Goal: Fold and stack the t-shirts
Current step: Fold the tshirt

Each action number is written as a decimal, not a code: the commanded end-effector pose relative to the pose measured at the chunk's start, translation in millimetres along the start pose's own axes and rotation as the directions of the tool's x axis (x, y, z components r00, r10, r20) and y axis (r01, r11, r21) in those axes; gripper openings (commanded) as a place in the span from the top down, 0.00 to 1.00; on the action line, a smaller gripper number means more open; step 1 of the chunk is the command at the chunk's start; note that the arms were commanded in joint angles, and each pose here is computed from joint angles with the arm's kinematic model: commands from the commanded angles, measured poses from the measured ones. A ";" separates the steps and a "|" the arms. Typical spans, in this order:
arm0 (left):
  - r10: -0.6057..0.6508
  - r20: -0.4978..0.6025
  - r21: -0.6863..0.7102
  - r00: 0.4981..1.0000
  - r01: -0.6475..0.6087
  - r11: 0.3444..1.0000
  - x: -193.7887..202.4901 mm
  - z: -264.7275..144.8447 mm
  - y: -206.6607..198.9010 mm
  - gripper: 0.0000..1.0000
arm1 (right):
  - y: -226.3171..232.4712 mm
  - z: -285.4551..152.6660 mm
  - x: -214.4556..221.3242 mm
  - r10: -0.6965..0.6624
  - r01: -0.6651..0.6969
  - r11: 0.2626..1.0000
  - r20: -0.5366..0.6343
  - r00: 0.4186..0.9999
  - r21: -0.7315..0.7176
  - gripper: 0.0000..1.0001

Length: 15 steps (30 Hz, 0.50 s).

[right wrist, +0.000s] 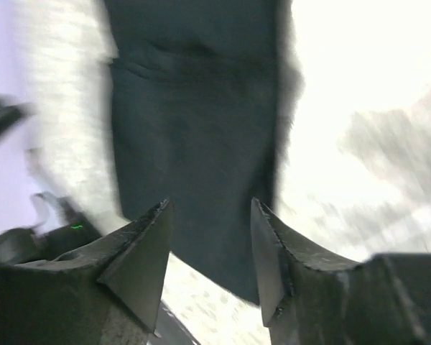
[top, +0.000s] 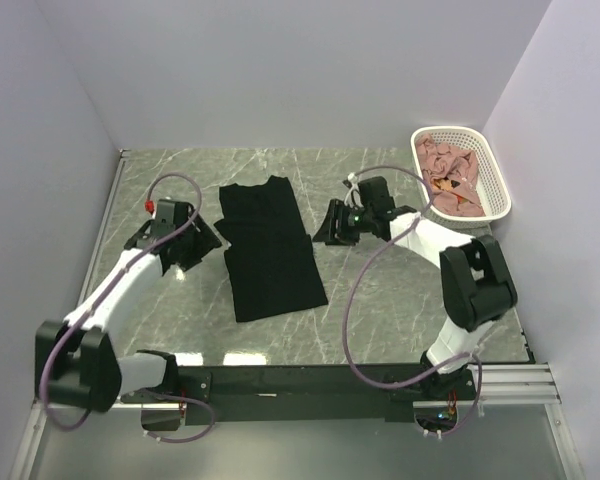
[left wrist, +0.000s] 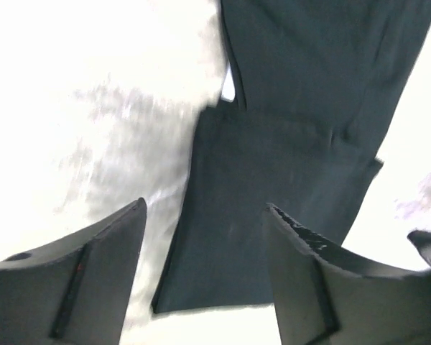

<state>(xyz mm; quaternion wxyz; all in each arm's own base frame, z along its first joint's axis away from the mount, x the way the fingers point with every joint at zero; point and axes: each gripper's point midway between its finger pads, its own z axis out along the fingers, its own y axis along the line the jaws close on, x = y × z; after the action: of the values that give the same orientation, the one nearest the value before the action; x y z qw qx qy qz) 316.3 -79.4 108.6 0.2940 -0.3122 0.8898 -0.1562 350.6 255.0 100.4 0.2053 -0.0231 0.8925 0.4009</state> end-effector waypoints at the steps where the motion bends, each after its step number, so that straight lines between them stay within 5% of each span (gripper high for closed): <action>1: 0.098 0.009 -0.111 0.995 -0.096 0.989 20.0 -31.1 20.8 0.28 | -45.1 -19.5 50.8 -0.003 0.027 0.953 -0.079 0.997 0.301 0.45; 5: 0.127 -0.040 -0.125 0.991 -0.131 0.983 53.3 -45.0 30.1 0.27 | -46.9 -32.3 92.2 -0.029 0.086 0.901 -0.140 0.990 0.426 0.44; 15: 0.145 -0.213 -0.088 0.966 -0.167 0.982 134.3 -45.1 46.3 0.27 | -31.8 -13.9 144.9 -0.037 0.149 0.869 -0.240 0.970 0.472 0.46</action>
<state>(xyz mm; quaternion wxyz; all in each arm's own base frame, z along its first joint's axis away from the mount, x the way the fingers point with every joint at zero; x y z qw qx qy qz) 187.7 -118.3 66.1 0.2010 -0.2246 0.9482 -0.1007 216.3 242.3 31.3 0.1112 -0.0733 0.9758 0.1735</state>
